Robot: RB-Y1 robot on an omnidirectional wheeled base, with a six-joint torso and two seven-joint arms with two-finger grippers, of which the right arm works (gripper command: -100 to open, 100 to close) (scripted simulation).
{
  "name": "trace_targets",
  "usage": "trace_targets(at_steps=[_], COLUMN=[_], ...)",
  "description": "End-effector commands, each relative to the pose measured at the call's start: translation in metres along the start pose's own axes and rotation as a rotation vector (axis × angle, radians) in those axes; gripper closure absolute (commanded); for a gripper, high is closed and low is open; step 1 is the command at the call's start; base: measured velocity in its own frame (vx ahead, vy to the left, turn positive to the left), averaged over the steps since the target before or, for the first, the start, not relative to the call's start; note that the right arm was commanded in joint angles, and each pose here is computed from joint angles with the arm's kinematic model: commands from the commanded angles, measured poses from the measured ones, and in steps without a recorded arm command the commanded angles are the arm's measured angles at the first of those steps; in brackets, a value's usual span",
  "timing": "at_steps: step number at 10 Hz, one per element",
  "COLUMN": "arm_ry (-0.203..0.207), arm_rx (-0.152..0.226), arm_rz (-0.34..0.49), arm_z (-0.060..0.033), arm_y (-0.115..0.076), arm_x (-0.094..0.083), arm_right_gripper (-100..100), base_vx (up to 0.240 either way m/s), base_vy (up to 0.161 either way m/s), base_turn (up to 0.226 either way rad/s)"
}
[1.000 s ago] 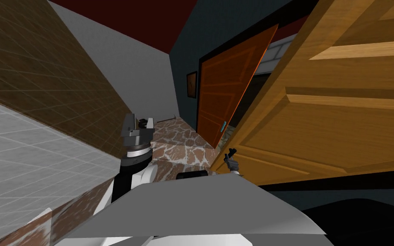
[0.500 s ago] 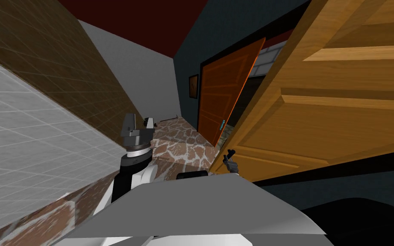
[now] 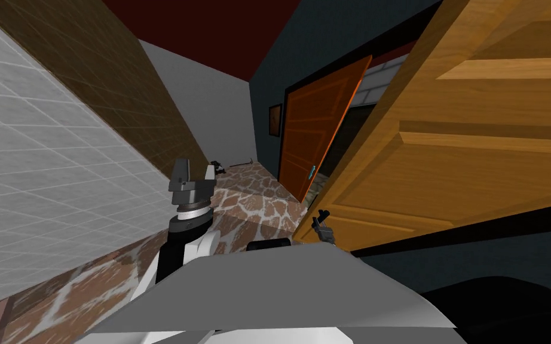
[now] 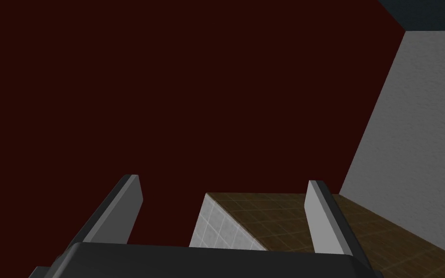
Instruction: Pull the door open
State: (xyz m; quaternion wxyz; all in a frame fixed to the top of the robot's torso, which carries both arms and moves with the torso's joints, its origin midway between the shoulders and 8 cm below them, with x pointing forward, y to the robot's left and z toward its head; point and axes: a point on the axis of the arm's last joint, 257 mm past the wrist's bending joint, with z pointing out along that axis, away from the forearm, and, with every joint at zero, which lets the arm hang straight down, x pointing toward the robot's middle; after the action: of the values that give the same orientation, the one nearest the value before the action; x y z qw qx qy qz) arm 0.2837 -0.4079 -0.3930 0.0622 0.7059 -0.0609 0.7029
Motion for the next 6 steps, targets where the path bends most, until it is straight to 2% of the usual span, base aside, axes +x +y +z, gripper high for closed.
trace_targets(at_steps=[1, 4, 5, 6], arm_ry=[0.001, 0.004, -0.003, -0.006], arm_rx=[0.02, 0.051, 0.045, 0.058], arm_rz=[0.001, 0.002, 0.0, 0.0], arm_z=[-0.0051, -0.0109, -0.0097, -0.0133], arm_y=[0.0, -0.0014, -0.0015, -0.0018], arm_x=[0.0002, 0.0014, -0.0009, -0.002], arm_right_gripper=[100, 100, 100, 100], base_vx=[-0.209, -0.203, -0.092, -0.143], base_vy=[0.003, -0.021, -0.004, -0.023], base_turn=[0.126, 0.091, 0.021, 0.096])
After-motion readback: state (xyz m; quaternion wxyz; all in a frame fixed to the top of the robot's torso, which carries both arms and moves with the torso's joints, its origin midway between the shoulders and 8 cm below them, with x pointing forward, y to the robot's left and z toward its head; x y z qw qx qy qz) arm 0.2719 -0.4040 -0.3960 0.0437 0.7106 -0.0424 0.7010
